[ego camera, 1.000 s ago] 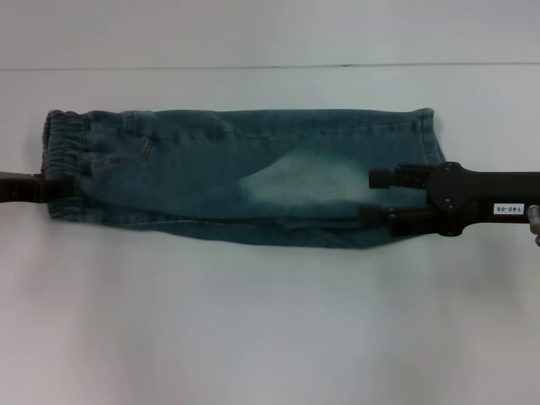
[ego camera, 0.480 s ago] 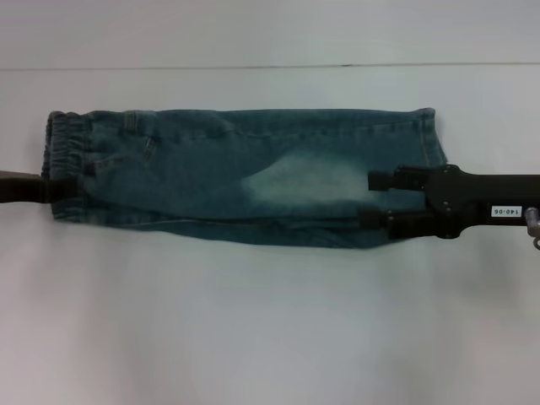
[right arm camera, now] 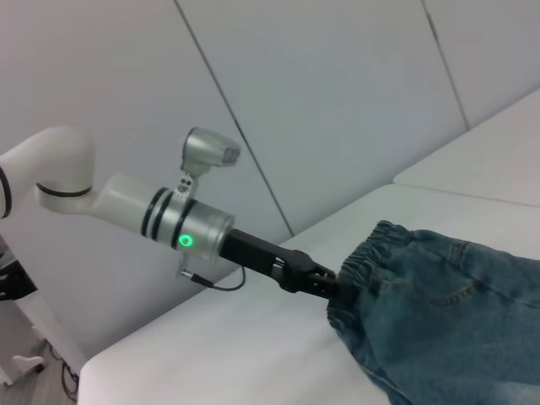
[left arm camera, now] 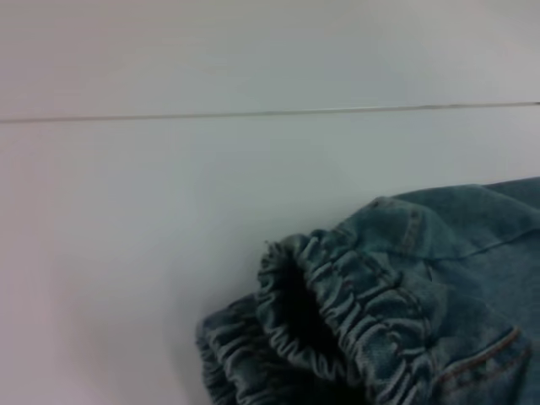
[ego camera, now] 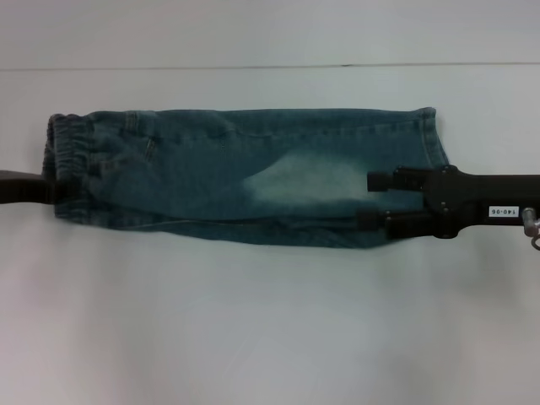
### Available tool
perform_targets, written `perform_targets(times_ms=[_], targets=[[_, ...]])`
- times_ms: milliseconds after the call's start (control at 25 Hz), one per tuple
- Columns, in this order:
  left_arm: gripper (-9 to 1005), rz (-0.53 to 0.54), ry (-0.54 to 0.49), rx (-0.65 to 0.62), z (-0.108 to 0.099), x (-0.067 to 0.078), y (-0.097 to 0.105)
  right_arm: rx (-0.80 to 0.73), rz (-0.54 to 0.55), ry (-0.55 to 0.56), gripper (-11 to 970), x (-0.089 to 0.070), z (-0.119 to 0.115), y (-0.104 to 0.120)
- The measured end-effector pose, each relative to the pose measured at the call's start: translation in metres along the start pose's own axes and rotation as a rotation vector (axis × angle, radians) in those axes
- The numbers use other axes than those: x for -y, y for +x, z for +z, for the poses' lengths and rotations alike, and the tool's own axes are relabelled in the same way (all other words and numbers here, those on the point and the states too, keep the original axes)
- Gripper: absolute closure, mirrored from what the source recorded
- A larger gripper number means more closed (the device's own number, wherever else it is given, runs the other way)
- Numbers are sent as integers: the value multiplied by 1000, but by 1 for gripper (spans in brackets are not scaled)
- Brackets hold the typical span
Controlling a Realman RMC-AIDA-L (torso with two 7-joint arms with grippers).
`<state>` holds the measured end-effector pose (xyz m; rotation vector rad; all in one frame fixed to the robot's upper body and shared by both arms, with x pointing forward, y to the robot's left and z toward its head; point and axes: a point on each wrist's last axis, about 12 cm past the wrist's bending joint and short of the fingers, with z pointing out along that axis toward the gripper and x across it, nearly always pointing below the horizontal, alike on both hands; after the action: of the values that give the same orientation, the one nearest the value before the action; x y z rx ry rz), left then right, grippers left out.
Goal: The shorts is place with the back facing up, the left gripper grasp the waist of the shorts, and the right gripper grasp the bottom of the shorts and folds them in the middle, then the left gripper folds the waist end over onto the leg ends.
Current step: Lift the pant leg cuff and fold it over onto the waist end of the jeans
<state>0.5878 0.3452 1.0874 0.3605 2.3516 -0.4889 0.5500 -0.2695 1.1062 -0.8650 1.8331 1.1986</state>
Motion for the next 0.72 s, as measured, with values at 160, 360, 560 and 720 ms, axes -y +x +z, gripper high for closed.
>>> perform_targets(times_ms=[160, 360, 560, 720], targets=[[835, 17, 53, 8, -9, 5, -8, -6, 3, 6, 23, 1, 2, 1], [871, 55, 143, 1, -27, 18, -33, -15, 14, 28, 60, 4, 11, 4], [879, 81, 200, -1, -41, 28, -62, 58, 24, 142, 218, 14, 26, 10], [881, 104, 243, -3, -45, 37, -84, 185, 29, 258, 361, 23, 41, 24]])
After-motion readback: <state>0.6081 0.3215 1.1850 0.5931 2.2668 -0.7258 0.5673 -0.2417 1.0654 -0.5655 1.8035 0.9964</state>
